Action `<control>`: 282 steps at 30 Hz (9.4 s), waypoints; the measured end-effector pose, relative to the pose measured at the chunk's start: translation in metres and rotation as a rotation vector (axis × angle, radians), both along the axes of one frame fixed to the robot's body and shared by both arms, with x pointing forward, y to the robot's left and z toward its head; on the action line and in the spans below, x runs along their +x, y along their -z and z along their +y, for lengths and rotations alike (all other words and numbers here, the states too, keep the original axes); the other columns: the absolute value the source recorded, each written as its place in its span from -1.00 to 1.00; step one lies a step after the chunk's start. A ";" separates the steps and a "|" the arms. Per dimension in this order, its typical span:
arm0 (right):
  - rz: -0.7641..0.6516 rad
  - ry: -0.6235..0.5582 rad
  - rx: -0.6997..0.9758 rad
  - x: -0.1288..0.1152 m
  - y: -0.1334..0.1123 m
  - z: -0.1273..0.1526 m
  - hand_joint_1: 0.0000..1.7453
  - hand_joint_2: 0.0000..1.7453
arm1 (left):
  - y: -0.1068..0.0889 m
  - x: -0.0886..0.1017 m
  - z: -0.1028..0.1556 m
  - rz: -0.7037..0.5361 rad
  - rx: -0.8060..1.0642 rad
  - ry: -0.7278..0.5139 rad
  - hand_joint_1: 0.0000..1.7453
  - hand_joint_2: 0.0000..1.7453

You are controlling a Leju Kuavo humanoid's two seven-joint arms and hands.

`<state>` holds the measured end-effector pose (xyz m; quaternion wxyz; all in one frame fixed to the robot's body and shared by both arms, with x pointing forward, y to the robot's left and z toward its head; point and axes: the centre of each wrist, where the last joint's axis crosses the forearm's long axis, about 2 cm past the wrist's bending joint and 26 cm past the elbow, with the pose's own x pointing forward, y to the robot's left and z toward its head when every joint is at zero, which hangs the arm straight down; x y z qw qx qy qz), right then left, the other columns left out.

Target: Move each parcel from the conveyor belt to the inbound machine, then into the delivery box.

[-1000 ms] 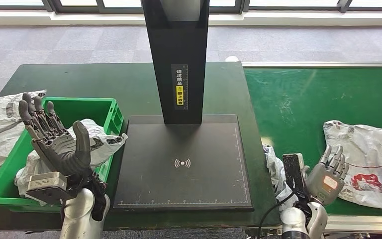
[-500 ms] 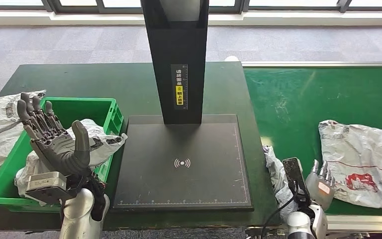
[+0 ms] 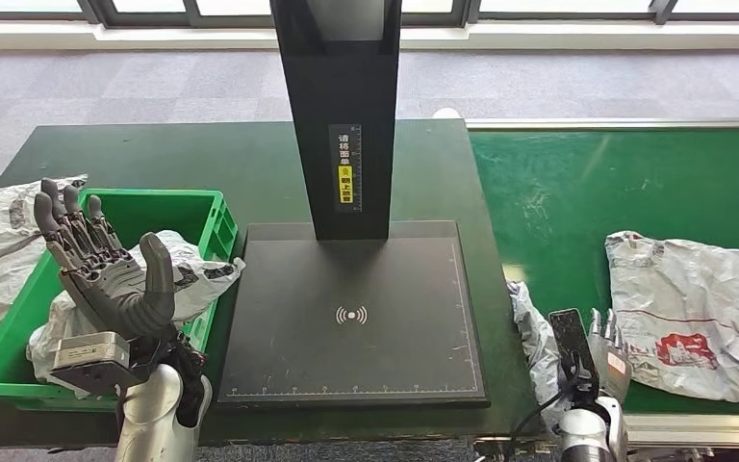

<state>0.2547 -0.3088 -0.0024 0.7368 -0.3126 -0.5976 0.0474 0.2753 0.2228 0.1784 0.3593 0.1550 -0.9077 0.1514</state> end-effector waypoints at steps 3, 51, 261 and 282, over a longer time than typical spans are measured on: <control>-0.039 -0.023 0.056 -0.001 0.003 -0.001 -1.00 1.00 | 0.000 0.000 0.000 -0.002 0.003 -0.001 -1.00 1.00; -0.463 -0.070 0.601 -0.015 -0.007 0.027 -1.00 1.00 | 0.003 0.001 -0.002 0.009 0.028 0.026 -1.00 1.00; -0.121 -0.218 0.230 0.020 0.010 0.071 1.00 1.00 | 0.018 0.003 -0.001 0.060 0.042 0.019 -1.00 1.00; -0.084 -0.222 0.252 0.043 -0.002 0.065 1.00 1.00 | 0.016 0.002 0.000 0.055 0.043 0.010 -1.00 1.00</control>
